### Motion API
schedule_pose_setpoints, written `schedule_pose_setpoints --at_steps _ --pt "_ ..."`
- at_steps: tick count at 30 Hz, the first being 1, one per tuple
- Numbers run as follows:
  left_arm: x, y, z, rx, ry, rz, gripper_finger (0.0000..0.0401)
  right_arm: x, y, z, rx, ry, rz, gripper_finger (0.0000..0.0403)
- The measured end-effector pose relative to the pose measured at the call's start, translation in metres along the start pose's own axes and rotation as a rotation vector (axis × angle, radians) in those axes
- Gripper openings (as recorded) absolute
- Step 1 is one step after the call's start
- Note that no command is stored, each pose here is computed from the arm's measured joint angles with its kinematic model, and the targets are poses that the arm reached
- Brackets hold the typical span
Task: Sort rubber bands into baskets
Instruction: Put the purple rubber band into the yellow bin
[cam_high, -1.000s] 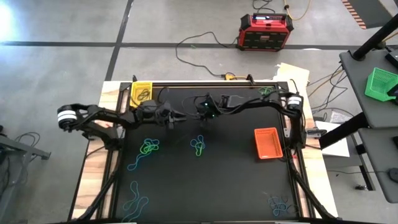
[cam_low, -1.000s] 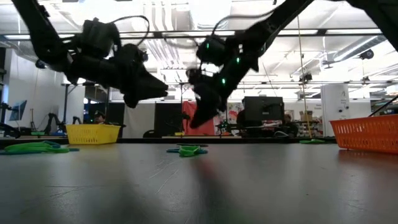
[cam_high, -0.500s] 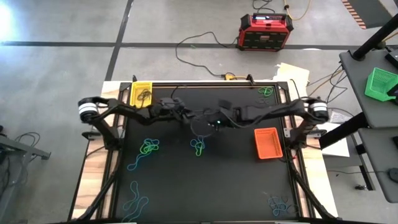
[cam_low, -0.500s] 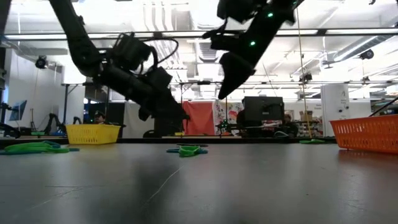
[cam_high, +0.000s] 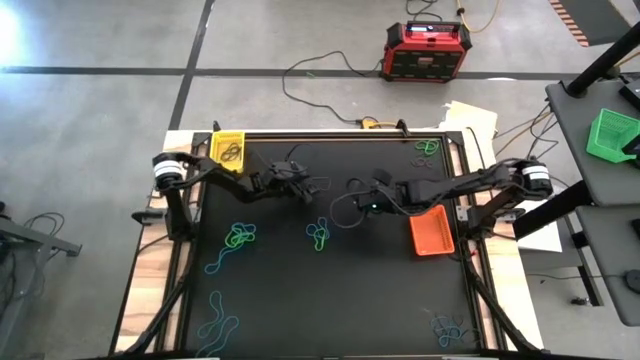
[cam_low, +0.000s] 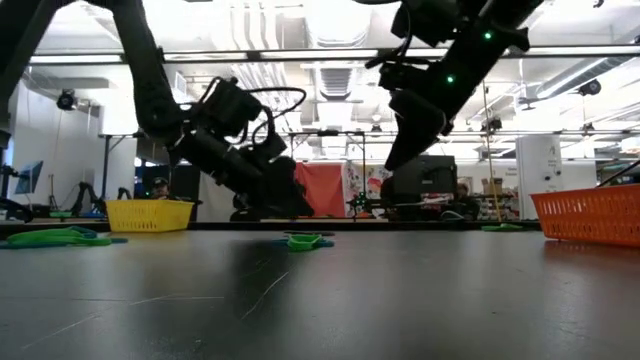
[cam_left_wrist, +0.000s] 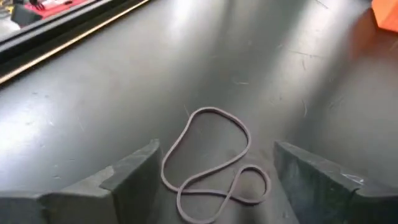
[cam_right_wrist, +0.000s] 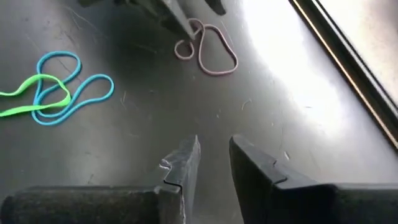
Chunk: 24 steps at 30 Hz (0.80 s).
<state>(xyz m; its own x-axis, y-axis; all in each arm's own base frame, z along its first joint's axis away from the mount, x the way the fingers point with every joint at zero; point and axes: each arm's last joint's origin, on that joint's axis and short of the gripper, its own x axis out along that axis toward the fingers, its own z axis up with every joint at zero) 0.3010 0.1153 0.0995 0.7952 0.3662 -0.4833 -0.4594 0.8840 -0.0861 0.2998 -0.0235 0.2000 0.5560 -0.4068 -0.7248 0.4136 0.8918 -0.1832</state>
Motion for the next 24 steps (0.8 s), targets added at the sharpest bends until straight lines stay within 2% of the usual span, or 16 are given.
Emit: schedule_pose_setpoints --at_steps 7,12,19,21,24 --pt "0.014 0.002 -0.021 0.029 -0.015 0.0 0.0317 0.003 0.0 -0.004 0.002 -0.048 0.007 0.0084" --pt "0.023 0.003 -0.035 0.096 -0.022 0.006 0.0312 0.003 0.0 -0.004 -0.022 -0.049 0.006 0.008" --pt "0.028 0.004 -0.052 0.108 -0.016 0.019 0.0309 0.001 0.0 0.002 -0.045 -0.066 0.006 0.0073" --pt "0.027 0.004 -0.053 0.109 -0.018 0.04 0.0297 0.0 0.0 0.005 -0.053 -0.072 0.007 0.0072" --pt "0.027 0.004 -0.052 0.116 -0.022 0.039 0.0252 -0.001 0.0 0.008 -0.062 -0.084 0.008 0.0073"
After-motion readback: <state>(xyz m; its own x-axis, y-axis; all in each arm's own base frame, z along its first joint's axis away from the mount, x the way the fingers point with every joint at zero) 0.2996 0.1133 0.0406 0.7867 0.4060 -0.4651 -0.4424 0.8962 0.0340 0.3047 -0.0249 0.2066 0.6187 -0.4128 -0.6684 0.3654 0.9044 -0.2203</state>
